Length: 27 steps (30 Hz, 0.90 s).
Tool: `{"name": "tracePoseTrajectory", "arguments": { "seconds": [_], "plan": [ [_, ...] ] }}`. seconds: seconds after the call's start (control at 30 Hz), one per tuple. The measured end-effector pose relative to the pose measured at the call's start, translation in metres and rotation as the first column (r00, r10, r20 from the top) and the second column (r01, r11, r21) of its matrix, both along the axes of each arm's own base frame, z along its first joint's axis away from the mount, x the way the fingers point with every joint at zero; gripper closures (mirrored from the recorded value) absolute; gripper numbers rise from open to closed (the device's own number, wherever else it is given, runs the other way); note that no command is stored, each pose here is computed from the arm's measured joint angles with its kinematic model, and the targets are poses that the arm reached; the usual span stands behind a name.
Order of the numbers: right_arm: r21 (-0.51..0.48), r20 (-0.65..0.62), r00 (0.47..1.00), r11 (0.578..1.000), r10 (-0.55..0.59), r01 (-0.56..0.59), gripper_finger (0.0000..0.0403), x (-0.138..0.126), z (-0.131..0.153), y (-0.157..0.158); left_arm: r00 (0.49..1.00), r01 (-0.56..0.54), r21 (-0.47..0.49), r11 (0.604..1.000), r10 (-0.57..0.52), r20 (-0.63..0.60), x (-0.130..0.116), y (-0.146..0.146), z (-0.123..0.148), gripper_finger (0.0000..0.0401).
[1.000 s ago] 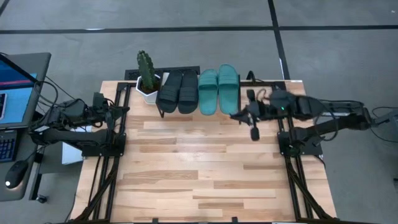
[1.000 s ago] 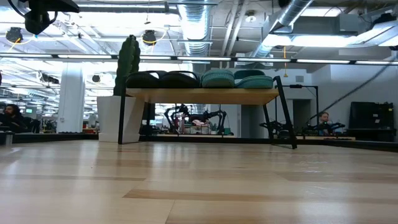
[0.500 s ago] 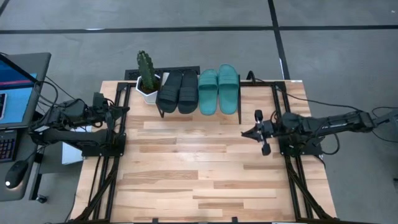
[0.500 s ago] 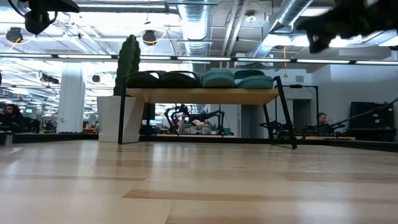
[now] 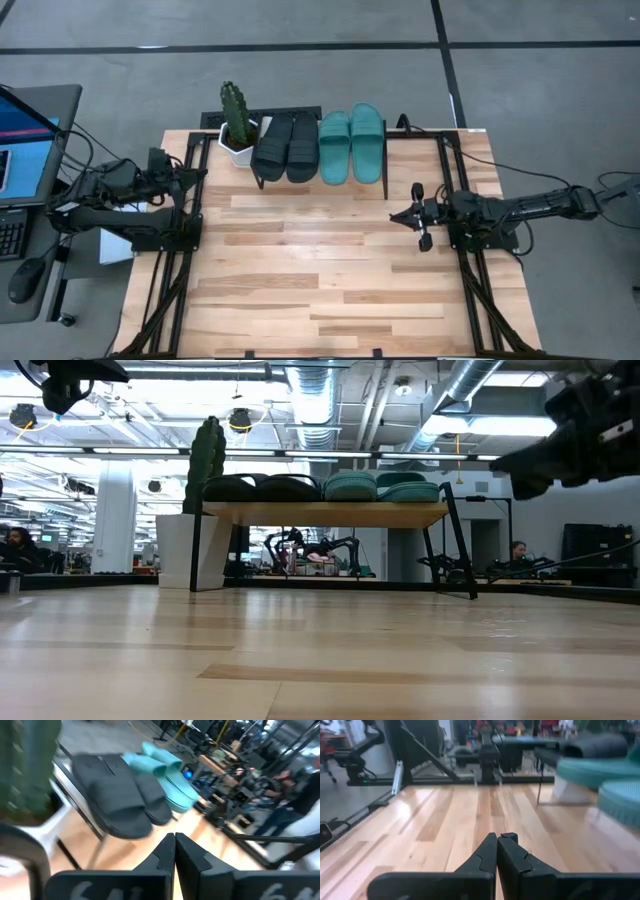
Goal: Pick and place slides into the shelf
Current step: Return to Home Position
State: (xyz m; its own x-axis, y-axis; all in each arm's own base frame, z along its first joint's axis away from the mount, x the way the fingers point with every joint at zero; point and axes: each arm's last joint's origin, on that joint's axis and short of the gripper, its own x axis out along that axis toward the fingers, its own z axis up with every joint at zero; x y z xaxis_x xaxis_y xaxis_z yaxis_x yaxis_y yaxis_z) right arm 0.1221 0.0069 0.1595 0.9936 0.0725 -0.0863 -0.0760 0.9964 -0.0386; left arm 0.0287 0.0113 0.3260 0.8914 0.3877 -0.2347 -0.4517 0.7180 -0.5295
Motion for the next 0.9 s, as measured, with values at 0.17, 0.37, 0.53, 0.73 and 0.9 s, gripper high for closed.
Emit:
{"name": "tracePoseTrajectory", "arguments": {
  "seconds": [0.17,0.37,0.53,0.73,0.9],
  "plan": [
    [0.067,-0.066,0.997,0.997,-0.039,0.043,0.0403,0.0,-0.006,-0.002,0.997,-0.059,0.094,0.994,0.063,-0.033,-0.001,0.002,0.0,0.0401],
    [0.053,-0.164,0.985,0.997,-0.044,0.053,0.0403,-0.002,-0.015,-0.002,0.995,-0.092,0.112,0.989,0.096,-0.036,-0.001,0.003,0.0,0.0401],
    [0.046,-0.232,0.972,0.997,-0.044,0.056,0.0403,-0.004,-0.022,-0.002,0.983,-0.099,0.327,0.94,0.143,-0.113,-0.002,0.005,0.003,0.0401],
    [0.041,-0.269,0.962,0.998,-0.044,0.057,0.0403,-0.005,-0.025,-0.002,0.991,-0.049,0.401,0.915,0.094,-0.092,0.016,0.005,-0.034,0.0401],
    [0.04,-0.274,0.961,0.998,-0.044,0.057,0.0403,-0.006,-0.026,-0.002,0.963,0.103,0.468,0.878,-0.205,0.173,0.032,-0.003,-0.06,0.0401]
  ]
}}
